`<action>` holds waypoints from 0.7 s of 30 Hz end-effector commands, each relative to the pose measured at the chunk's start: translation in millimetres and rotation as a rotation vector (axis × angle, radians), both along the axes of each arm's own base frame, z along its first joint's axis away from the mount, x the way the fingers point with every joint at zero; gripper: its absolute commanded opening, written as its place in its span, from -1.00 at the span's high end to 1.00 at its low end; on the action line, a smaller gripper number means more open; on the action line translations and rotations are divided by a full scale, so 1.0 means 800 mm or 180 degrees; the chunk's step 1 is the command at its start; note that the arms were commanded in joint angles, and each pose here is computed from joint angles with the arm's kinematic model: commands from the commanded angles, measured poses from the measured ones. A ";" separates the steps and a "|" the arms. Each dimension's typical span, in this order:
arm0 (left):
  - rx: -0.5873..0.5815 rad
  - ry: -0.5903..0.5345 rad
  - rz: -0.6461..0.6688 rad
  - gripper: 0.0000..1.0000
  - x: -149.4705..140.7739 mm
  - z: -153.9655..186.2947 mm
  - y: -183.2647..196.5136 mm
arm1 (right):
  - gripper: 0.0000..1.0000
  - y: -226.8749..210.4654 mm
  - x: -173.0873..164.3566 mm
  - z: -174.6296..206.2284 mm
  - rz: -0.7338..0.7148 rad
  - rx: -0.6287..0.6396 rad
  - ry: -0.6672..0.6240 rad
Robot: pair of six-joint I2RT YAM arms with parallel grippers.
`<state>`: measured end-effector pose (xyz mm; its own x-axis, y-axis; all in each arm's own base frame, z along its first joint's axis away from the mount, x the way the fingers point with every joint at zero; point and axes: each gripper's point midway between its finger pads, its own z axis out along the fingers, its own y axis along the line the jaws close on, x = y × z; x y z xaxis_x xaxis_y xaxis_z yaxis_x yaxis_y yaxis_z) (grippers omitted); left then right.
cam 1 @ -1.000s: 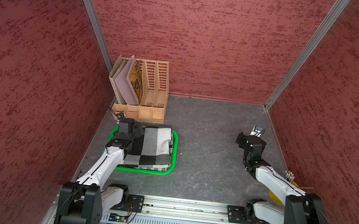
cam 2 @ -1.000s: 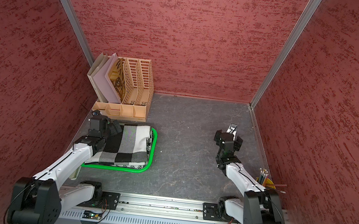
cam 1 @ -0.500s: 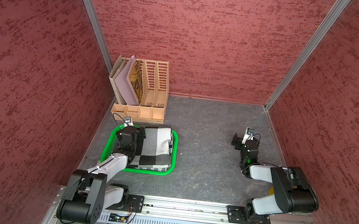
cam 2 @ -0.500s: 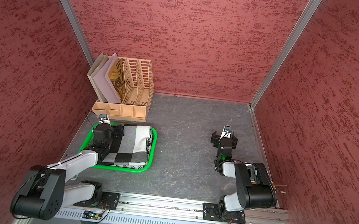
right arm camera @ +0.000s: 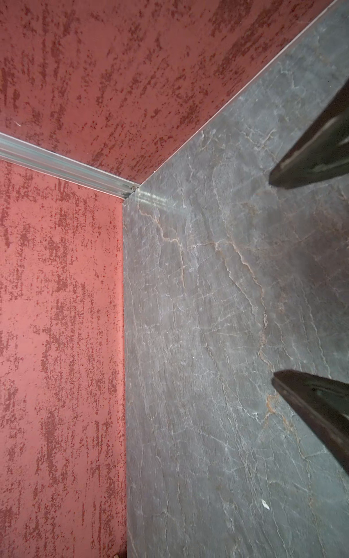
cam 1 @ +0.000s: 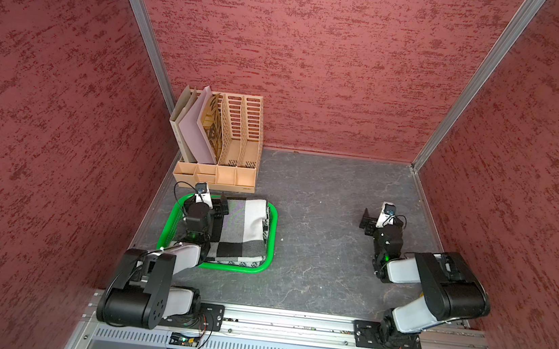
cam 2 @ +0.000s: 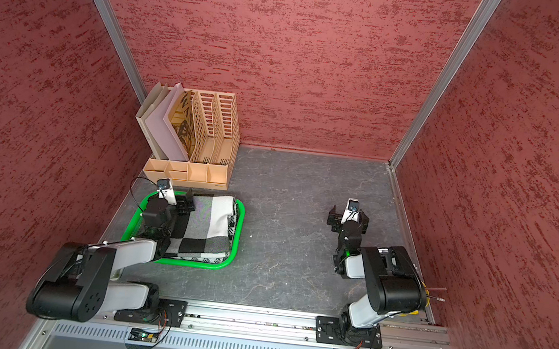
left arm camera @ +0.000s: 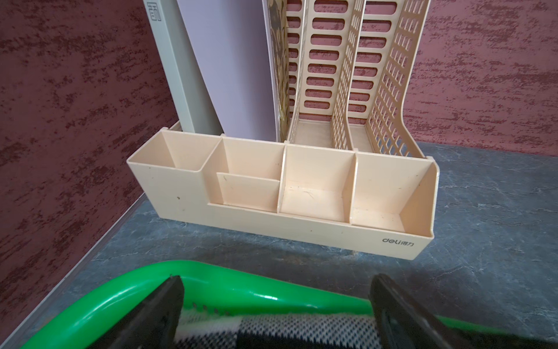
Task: Put the folded scarf in the basket
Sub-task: Reset both arms
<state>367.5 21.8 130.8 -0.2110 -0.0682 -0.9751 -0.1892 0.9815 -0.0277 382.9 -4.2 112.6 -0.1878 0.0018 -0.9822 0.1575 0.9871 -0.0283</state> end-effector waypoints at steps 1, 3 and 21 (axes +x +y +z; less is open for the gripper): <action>0.0057 -0.0283 -0.0141 -0.99 0.010 0.012 -0.012 | -0.97 -0.001 0.006 0.016 0.0004 0.0006 -0.0149; 0.0071 -0.0328 -0.0140 -0.99 0.010 0.002 -0.013 | -0.97 -0.001 0.006 0.016 0.0008 0.0004 -0.0134; -0.0046 -0.0007 -0.0261 -0.99 0.036 -0.016 -0.012 | -0.97 -0.001 0.016 0.013 -0.0006 -0.0006 -0.0018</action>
<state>392.5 13.9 128.4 -0.1530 -0.0469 -0.9871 -0.1397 0.9899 -0.0254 388.6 -3.6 115.7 -0.1889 0.0017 -0.9820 0.1574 0.9871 -0.0286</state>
